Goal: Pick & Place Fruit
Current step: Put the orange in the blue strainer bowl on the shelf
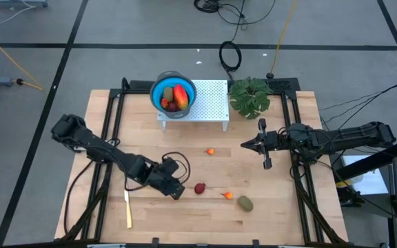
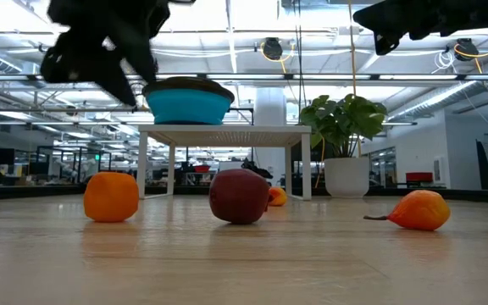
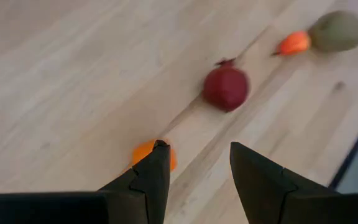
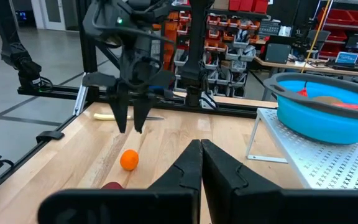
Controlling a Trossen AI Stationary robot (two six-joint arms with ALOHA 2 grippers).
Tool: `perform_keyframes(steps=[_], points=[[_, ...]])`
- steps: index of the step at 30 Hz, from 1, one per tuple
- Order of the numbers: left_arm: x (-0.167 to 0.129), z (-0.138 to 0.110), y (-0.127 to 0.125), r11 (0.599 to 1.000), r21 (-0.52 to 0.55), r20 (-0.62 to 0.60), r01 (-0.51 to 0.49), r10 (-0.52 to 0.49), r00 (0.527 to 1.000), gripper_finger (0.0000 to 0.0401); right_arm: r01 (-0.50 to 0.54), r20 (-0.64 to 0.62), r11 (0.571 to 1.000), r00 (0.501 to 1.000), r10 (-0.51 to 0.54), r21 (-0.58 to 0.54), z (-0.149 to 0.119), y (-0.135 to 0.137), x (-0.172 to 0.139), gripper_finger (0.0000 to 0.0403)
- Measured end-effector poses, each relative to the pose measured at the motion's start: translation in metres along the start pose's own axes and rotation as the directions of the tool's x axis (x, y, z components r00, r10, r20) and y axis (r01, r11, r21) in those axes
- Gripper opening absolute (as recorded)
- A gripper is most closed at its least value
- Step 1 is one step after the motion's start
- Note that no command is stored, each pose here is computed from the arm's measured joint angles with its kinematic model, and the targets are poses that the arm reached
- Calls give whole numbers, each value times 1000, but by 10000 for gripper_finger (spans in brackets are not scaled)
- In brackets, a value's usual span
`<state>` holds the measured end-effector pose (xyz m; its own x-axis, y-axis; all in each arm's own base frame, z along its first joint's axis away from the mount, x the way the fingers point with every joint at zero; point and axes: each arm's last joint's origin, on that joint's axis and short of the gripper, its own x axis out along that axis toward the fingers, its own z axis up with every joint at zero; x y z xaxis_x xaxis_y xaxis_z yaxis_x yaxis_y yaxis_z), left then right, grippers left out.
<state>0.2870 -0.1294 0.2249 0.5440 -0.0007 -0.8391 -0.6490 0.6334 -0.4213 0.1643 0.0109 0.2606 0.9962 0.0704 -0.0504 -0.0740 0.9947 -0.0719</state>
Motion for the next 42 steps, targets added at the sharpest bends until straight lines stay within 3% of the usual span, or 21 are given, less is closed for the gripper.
perform_keyframes(steps=[7, 13, 28, 35, 42], points=[[13, -7, 2, 998, -14, -25, -59, 58, 998, 163, 0, 1, 1000, 1000, 0, 0, 0, 0, 0, 0], [29, -13, 6, 986, -105, -48, -132, 128, 991, 168, 0, 3, 1000, 1000, 0, -3, 1, 0, -1, 0], [49, -26, 6, 978, -134, -98, -162, 150, 984, 289, -34, -41, 999, 999, 33, -25, -2, 1, -11, 0], [49, -25, 6, 979, -122, -100, -166, 154, 983, 299, -134, -58, 991, 989, 135, 16, -2, 4, -23, 0], [49, -25, 6, 980, -113, -91, -166, 156, 984, 299, -135, -90, 991, 987, 136, 20, -5, 4, -33, 0]])
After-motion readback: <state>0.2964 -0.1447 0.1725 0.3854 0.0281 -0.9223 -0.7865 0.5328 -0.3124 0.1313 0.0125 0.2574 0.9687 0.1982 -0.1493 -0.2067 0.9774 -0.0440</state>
